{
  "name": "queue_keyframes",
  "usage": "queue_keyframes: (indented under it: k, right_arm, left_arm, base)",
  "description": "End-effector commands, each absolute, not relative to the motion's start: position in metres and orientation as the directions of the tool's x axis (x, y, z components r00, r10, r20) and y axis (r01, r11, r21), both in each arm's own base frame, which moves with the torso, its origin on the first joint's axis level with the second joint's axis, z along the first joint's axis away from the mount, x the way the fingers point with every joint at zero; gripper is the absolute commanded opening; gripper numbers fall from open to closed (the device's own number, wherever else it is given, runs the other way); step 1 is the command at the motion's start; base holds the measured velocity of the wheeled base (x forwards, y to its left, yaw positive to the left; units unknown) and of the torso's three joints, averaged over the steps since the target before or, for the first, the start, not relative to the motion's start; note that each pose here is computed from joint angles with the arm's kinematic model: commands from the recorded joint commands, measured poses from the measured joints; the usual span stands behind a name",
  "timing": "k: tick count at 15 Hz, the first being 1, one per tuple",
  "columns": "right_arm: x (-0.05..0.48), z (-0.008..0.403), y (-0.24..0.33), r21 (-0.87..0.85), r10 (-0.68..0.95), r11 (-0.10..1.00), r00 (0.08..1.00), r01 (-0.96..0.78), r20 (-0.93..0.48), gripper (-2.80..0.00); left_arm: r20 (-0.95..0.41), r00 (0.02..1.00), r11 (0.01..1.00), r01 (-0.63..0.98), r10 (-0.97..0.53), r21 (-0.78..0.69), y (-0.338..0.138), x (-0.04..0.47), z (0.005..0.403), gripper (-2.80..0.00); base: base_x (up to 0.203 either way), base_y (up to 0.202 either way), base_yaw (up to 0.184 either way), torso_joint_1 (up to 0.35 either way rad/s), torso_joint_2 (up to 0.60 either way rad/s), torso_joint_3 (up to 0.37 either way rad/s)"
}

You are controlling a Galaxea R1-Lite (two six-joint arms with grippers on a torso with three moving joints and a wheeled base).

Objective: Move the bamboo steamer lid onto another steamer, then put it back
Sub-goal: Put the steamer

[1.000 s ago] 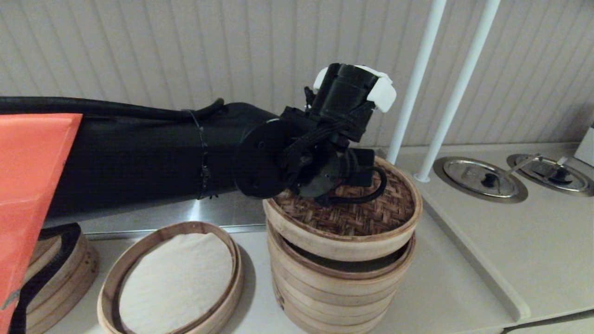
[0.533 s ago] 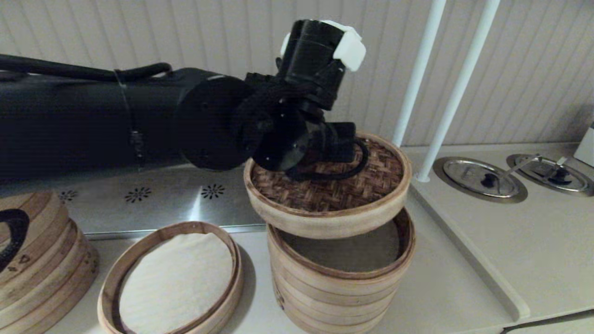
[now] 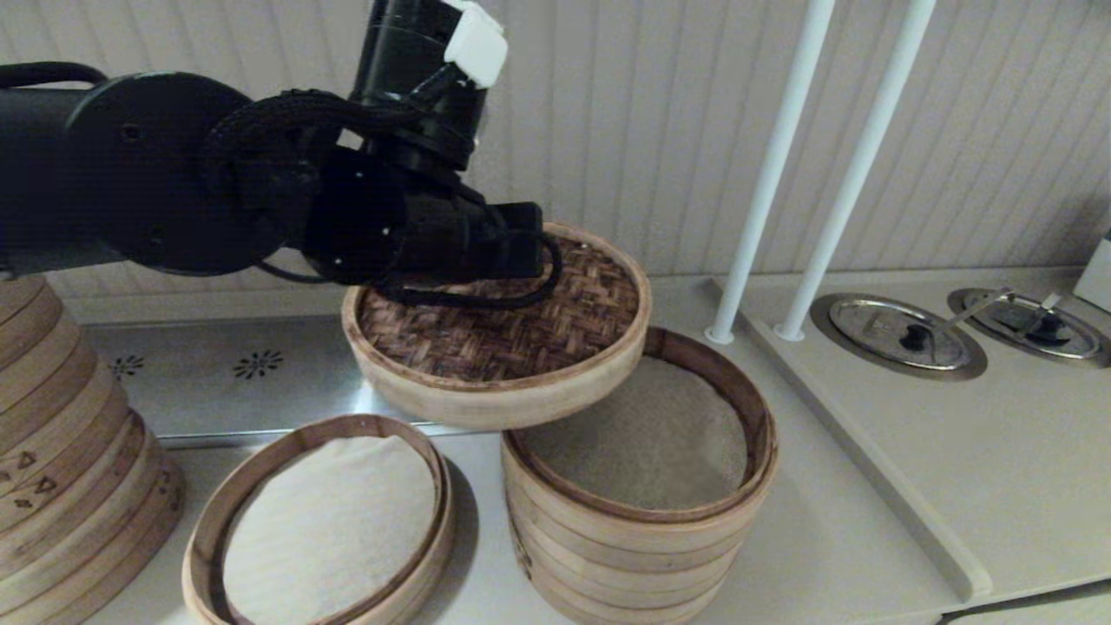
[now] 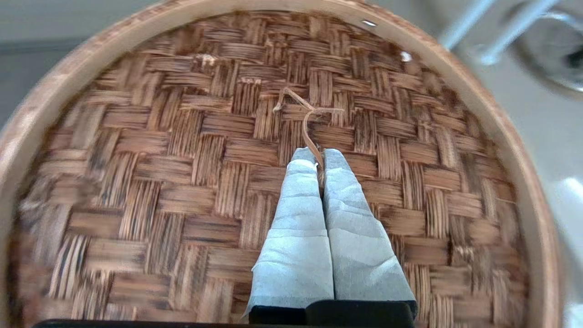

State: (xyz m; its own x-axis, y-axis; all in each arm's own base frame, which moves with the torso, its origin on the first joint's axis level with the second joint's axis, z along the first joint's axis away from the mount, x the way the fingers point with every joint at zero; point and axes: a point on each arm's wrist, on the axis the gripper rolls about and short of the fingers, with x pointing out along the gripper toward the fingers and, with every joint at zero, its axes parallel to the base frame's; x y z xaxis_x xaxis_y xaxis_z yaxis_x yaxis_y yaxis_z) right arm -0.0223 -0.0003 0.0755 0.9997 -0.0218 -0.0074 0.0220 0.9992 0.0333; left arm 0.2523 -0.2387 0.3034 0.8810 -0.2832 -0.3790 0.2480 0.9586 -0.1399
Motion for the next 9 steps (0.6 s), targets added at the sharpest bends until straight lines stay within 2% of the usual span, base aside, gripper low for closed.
queue_keyframes:
  k: [1, 9]
  right_arm:
    - [-0.022, 0.074, 0.000, 0.034, -0.022, 0.999, 1.000, 0.023, -0.012, -2.80]
    - [-0.022, 0.075, 0.000, 0.034, -0.022, 0.999, 1.000, 0.022, -0.012, -2.80]
  left_arm:
    - [-0.386, 0.890, 0.969, 0.202, -0.242, -0.143, -0.203, 0.238, 0.306, -2.80]
    - [-0.400, 0.903, 0.983, 0.099, -0.153, -0.153, -0.123, 0.213, 0.272, -2.80]
  base:
    - [0.000, 0.000, 0.000, 0.000, 0.00, 0.000]
    - [0.000, 0.000, 0.000, 0.000, 0.00, 0.000]
